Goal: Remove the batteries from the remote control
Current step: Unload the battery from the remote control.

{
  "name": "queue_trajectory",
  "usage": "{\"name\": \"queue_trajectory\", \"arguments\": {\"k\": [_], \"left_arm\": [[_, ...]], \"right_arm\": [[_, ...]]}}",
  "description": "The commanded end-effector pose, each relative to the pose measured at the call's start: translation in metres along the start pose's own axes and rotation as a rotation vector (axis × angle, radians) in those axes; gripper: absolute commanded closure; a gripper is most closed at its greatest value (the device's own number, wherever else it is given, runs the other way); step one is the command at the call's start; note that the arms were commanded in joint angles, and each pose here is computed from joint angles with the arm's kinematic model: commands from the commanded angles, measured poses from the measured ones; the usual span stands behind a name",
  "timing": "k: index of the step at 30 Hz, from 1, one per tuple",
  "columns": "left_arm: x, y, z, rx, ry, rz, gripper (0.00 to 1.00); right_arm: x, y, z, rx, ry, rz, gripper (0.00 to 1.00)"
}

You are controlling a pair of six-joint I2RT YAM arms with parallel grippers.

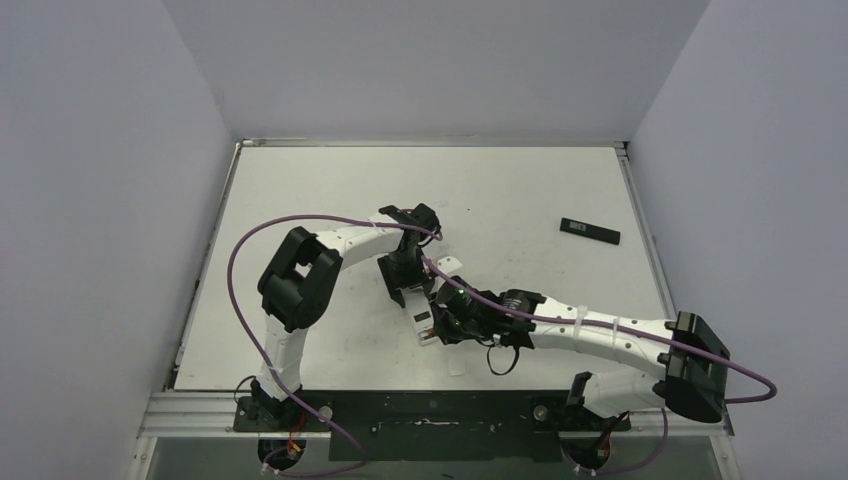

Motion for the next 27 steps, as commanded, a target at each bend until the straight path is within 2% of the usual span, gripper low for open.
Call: {"name": "queue_trajectory", "arguments": {"k": [1, 19, 27], "left_arm": [[0.011, -0.007, -0.001, -0.014, 0.001, -0.040, 1.00], [0.011, -0.007, -0.001, -0.014, -0.003, -0.038, 1.00], [0.014, -0.006, 0.001, -0.017, -0.005, -0.037, 1.00]], "right_arm": [[0.005, -0.006, 0.010, -0.002, -0.031, -0.018, 0.95], [0.015, -0.001, 0.005, -0.065, 0.071, 0.034, 0.95], [0.004, -0.003, -0.001, -0.115, 0.136, 0.057, 0.95]]}}
Point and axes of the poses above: each gripper's point midway between its finger pads, its own x axis out along the fingers, its own z axis along the line the jaws close on, y = z × x, the point moved 6 cm from there along -x, back along the fingers, and after that the axes turned 2 degrees about -x, right-handed, at the moved point
